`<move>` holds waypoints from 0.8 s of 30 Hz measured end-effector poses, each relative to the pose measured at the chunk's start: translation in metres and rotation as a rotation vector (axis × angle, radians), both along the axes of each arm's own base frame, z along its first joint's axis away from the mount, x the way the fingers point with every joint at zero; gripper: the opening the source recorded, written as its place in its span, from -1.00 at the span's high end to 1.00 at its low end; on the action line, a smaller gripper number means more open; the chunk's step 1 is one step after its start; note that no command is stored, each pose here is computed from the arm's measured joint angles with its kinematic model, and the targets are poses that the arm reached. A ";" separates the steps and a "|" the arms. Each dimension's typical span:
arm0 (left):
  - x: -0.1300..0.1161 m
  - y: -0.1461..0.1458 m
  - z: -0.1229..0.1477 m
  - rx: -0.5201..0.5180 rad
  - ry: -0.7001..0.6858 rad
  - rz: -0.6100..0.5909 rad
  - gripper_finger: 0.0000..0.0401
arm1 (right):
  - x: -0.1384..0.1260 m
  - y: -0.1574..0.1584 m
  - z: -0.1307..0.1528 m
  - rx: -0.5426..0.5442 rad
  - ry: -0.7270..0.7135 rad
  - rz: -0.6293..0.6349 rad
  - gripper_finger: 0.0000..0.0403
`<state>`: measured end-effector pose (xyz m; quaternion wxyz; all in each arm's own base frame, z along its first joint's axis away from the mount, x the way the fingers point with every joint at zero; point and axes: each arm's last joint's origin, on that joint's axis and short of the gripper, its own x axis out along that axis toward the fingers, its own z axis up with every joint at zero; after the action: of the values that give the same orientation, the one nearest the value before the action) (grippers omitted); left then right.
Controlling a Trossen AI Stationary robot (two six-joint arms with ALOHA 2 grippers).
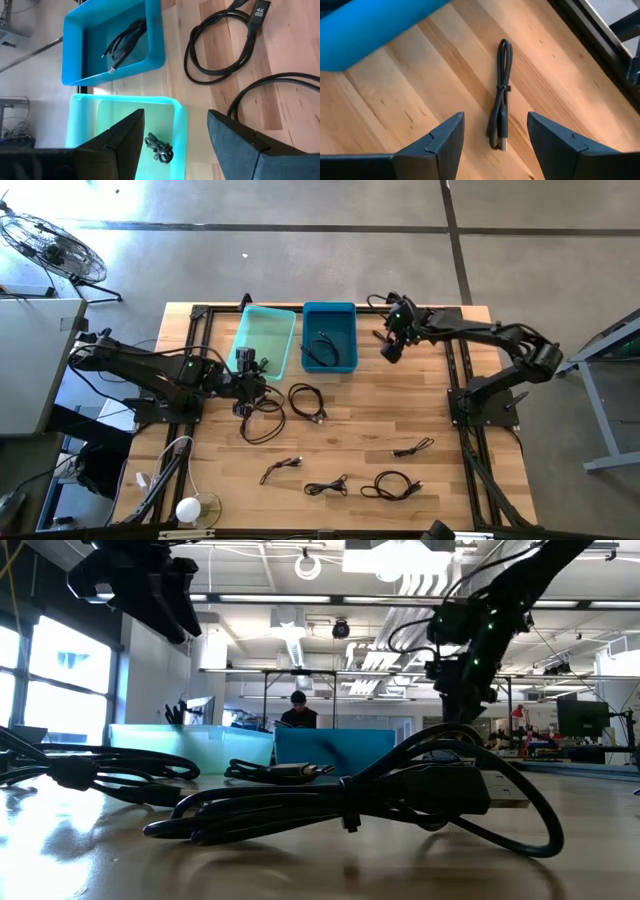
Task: Pick & Place USB Port
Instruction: Put the black USB cable into the green bin
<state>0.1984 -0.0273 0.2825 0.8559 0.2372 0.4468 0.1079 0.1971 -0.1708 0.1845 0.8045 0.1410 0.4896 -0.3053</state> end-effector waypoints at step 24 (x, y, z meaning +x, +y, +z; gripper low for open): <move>0.000 -0.001 0.000 -0.027 -0.004 -0.009 -0.05 | 0.021 -0.016 -0.064 0.101 0.140 -0.033 0.11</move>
<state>0.1988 -0.0280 0.2826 0.8605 0.2273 0.4453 0.0982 0.2183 -0.1863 0.1200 0.7550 0.1679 0.5570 -0.3026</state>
